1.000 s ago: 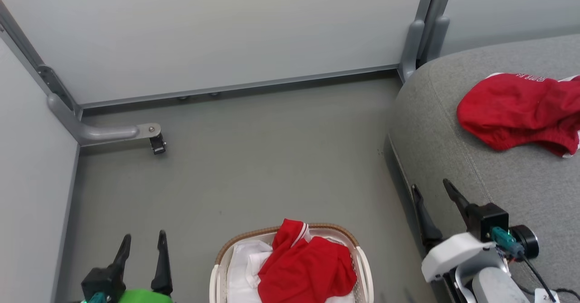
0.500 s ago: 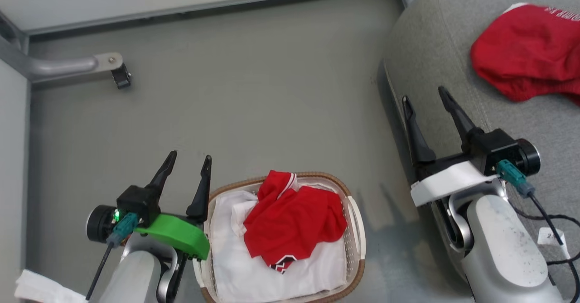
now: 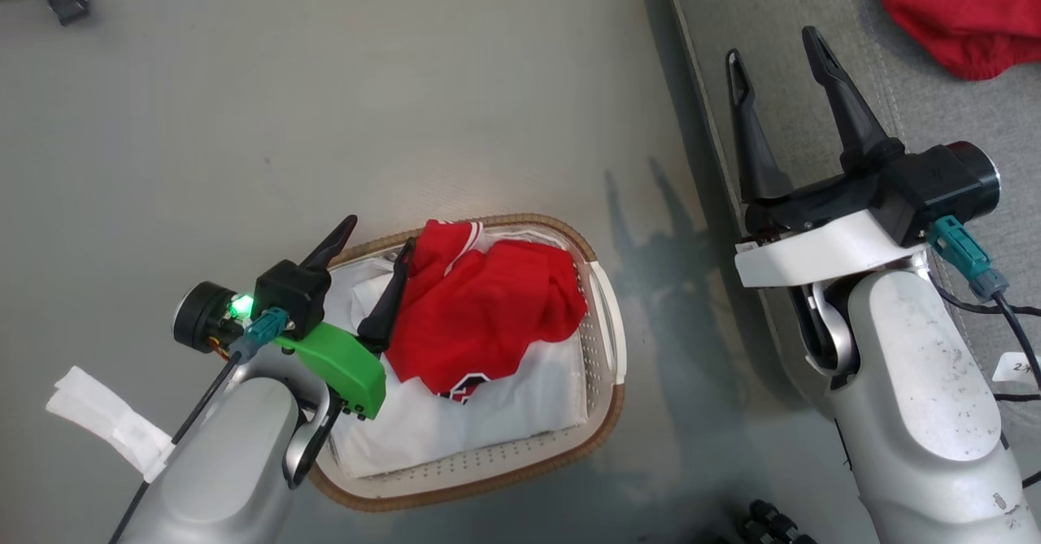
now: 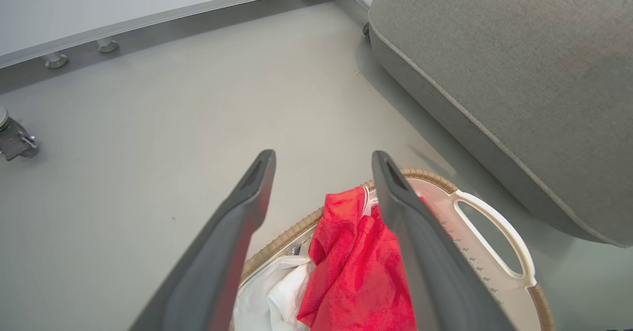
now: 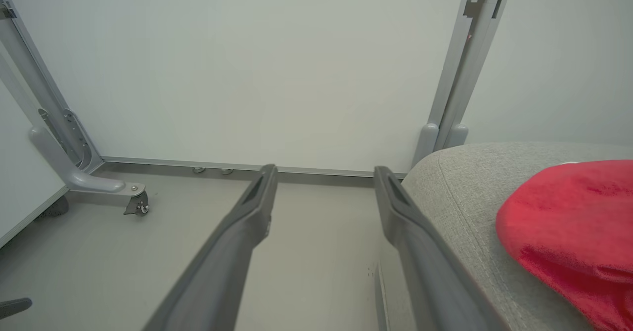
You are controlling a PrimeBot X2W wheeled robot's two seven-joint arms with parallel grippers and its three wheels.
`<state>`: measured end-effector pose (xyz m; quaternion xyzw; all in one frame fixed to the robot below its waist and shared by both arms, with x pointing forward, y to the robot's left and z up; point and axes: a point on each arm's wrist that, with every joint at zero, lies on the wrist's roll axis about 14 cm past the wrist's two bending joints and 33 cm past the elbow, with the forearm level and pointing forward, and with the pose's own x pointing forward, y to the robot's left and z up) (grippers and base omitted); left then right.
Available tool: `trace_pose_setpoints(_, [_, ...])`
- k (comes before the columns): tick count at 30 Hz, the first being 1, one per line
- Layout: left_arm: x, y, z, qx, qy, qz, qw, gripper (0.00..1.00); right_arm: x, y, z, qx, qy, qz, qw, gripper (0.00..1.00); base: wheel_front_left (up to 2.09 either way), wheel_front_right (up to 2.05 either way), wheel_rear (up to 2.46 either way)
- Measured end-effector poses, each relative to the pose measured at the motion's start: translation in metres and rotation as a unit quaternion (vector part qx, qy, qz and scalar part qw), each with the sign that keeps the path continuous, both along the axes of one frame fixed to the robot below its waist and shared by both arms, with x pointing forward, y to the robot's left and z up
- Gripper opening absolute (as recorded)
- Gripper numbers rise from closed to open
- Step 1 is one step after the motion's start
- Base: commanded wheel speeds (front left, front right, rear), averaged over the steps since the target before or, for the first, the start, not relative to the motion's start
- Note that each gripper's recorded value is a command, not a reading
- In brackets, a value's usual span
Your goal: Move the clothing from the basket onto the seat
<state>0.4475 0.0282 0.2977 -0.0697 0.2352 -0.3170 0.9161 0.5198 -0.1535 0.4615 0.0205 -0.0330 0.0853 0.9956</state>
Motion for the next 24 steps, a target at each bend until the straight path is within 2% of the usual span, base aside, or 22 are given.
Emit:
trace_pose_setpoints(9, [-0.028, -0.026, -0.073, 0.023, 0.076, -0.101, 0.992, 1.0, 0.012, -0.013, -0.045, -0.01, 0.037, -0.011, 0.999, 1.0, 0.0, 0.0, 0.0])
trace_pose_setpoints(18, [-0.061, -0.025, -0.135, 0.051, 0.152, -0.154, 0.975, 1.0, 0.013, -0.02, -0.086, -0.019, 0.073, -0.017, 0.997, 1.0, 0.0, 0.0, 0.0])
trace_pose_setpoints(24, [-0.062, -0.024, -0.16, 0.07, 0.163, -0.178, 0.968, 1.0, 0.013, -0.026, -0.101, -0.023, 0.086, -0.023, 0.996, 1.0, 0.0, 0.0, 0.0])
